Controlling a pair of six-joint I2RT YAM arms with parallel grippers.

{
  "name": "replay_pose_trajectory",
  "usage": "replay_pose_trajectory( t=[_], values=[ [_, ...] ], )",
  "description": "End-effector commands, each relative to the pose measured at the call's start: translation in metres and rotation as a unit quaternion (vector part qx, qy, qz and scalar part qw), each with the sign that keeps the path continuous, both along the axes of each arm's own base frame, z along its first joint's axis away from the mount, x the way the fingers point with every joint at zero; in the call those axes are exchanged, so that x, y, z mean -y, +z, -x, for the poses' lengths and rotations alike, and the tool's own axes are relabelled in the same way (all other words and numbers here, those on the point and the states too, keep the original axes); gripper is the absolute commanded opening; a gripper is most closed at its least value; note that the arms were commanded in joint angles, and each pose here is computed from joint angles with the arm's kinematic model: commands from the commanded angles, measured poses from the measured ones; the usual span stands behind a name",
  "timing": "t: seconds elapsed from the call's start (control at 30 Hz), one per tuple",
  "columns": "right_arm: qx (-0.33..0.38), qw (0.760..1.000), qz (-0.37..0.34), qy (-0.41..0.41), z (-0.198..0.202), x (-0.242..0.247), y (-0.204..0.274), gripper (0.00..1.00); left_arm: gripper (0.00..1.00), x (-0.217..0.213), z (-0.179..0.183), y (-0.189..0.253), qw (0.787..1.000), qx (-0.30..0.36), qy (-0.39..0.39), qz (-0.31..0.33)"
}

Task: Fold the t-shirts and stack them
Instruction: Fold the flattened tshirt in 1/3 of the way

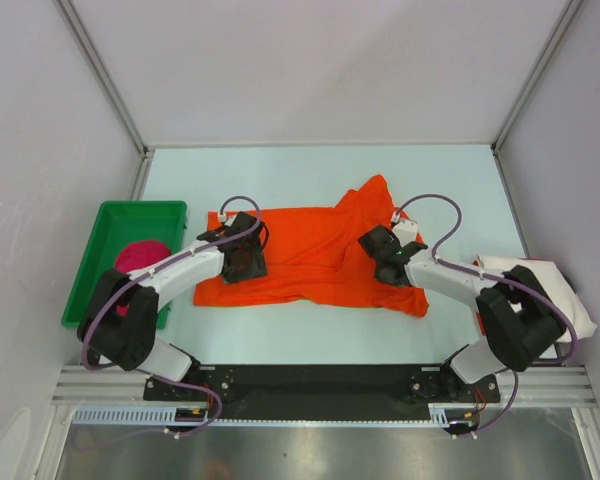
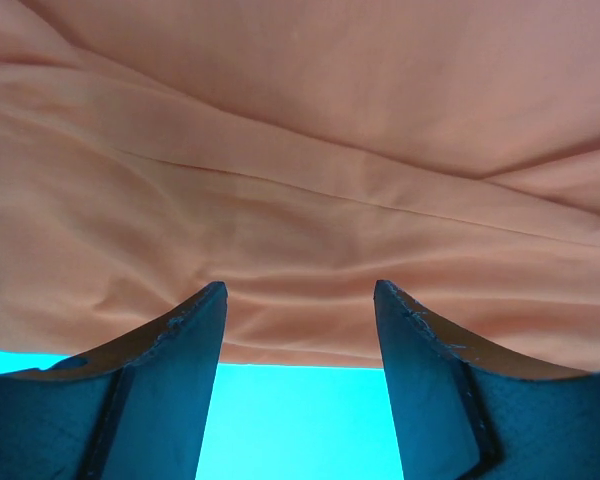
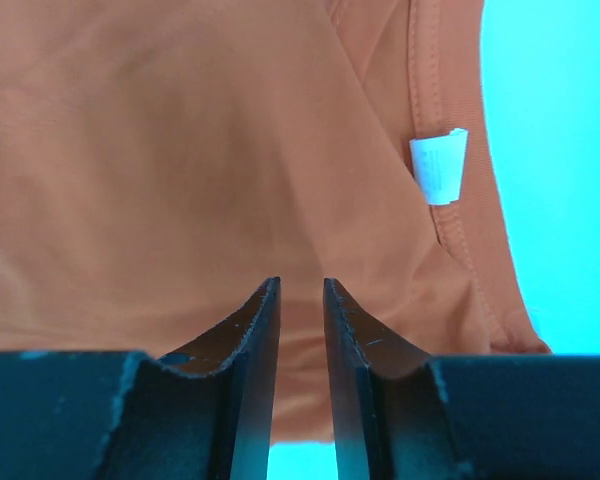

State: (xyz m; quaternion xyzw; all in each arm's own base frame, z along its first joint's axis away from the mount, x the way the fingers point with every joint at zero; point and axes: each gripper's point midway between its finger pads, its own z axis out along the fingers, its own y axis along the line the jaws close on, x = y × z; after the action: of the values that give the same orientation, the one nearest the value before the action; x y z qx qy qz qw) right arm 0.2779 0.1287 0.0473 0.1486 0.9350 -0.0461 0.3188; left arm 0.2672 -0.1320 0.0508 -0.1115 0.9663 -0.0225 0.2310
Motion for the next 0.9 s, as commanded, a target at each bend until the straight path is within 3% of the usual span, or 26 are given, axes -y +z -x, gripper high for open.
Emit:
replay_pose_trajectory(
  t=[0.0, 0.3, 0.87],
  values=[
    [0.012, 1.0, -0.004, 0.003, -0.019, -0.013, -0.002, 0.29, 0.66, 0.009, -0.006, -0.006, 1.0, -0.002, -0.019, 0.002],
    [-0.034, 0.999, -0.002, -0.03, -0.029, 0.0, -0.027, 0.29, 0.65, 0.005, -0.01, -0.033, 0.998, -0.055, -0.017, -0.037],
    [-0.153, 0.983, -0.038, -0.097, -0.033, 0.052, -0.075, 0.29, 0.66, -0.028, -0.013, -0.051, 0.994, -0.104, 0.031, -0.025]
  ],
)
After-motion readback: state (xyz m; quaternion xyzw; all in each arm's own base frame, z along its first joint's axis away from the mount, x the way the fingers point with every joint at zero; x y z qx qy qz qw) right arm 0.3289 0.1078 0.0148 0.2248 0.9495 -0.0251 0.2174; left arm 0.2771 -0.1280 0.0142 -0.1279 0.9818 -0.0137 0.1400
